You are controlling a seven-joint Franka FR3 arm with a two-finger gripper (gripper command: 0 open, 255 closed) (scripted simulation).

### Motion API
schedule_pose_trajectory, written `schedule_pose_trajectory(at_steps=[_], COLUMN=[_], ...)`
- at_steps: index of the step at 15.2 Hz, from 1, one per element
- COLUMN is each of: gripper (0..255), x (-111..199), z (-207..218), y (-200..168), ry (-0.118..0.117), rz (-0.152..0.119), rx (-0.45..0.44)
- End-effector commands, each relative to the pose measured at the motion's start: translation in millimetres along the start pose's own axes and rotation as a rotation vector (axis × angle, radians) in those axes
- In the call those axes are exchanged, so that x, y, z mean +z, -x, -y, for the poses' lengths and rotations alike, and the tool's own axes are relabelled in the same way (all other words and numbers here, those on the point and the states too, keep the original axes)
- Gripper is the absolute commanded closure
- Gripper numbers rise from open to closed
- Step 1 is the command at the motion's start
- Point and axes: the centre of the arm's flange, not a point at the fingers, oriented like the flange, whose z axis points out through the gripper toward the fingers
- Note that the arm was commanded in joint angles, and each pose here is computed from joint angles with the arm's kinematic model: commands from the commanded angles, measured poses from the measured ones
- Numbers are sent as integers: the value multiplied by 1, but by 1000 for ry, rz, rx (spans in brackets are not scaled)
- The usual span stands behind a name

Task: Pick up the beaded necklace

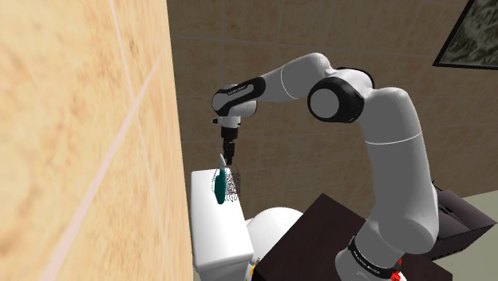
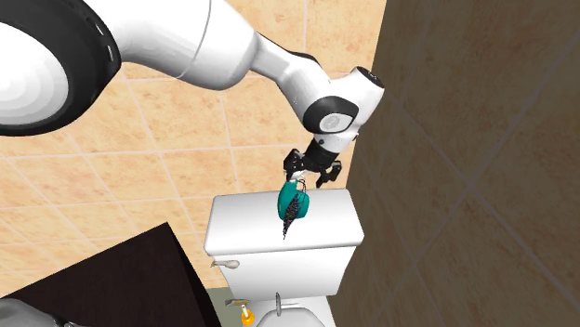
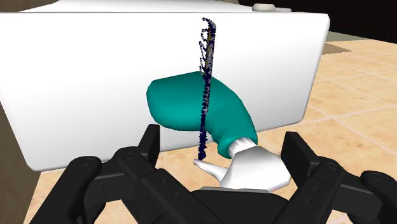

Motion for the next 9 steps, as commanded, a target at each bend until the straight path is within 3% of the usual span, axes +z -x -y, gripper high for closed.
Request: schedule_pose_trajectory(at_steps=[1, 7, 8, 9], gripper=[0, 0, 255, 255], x=[9, 32, 32, 33], z=[-5, -13, -14, -14], y=[-1, 1, 1, 1], ry=[-2, -1, -2, -2], rz=[0, 0, -1, -1], rx=[-5, -5, -5, -5])
